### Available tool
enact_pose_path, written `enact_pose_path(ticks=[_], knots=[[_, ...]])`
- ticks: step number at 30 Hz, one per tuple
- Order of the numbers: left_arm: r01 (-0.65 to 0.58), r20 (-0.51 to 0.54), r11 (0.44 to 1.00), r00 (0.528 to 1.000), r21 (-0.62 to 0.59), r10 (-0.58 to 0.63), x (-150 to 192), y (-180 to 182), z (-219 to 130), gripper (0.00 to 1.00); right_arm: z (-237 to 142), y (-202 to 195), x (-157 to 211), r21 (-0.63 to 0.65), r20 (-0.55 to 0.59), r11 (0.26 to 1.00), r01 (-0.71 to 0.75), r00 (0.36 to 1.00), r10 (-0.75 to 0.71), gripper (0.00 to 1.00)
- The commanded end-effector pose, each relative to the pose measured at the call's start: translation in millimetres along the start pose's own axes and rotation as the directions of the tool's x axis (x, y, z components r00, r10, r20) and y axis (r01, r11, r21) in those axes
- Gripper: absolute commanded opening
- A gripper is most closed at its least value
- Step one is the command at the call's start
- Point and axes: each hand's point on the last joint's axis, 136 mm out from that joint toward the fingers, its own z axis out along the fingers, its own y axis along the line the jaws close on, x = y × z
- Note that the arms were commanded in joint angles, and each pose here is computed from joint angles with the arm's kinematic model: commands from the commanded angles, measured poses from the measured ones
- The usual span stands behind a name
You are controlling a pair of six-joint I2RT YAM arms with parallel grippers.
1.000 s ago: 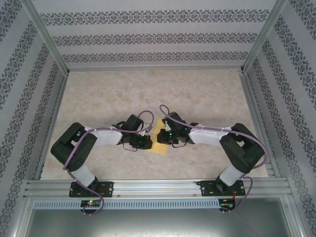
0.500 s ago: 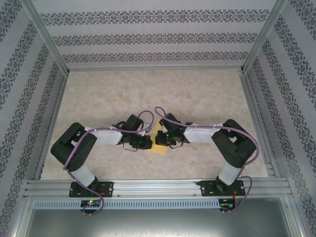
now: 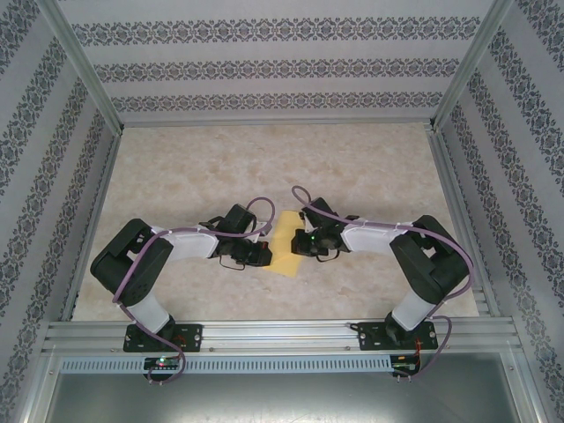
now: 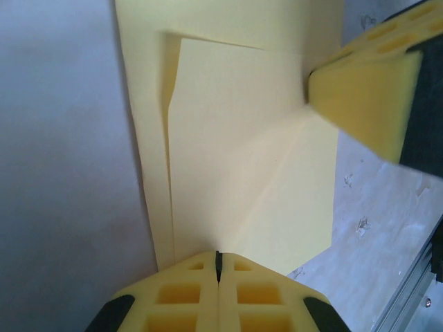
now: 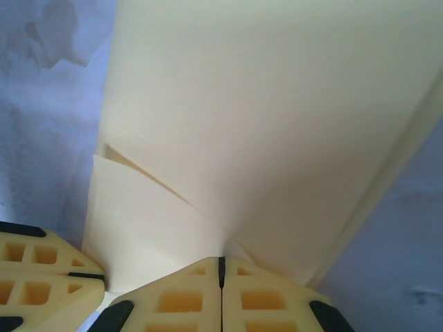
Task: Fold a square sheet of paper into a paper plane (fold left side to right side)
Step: Fold the triangle a second time at the center of the table.
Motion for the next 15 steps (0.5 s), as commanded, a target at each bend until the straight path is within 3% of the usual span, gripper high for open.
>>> enact_pose_path(ticks=[1,4,9,15], knots=[[0.014,-0.046,0.995,0.999,-0.095,-0.018,20.1,25.3,4.5,0.0,-10.1,-37.7,0.4,0.104,0.008,0.994,-0.019,1.0,0.018,0.06],[0.003,-0.03,0.997,1.0,-0.079,-0.005,16.2,20.4,2.3,0.0,-23.1,-35.6,-8.4,0.091,0.049,0.996,-0.007,0.999,0.003,0.06],[-0.015,0.002,0.999,1.0,-0.041,0.015,7.8,9.1,-2.3,0.0,-46.4,1.7,-17.1,-0.01,0.12,0.998,0.055,0.991,-0.053,0.06],[-0.023,0.016,0.999,1.0,-0.03,0.024,2.6,4.2,-3.9,0.0,-18.6,45.3,-6.6,-0.156,0.053,0.986,0.053,0.998,-0.045,0.07]])
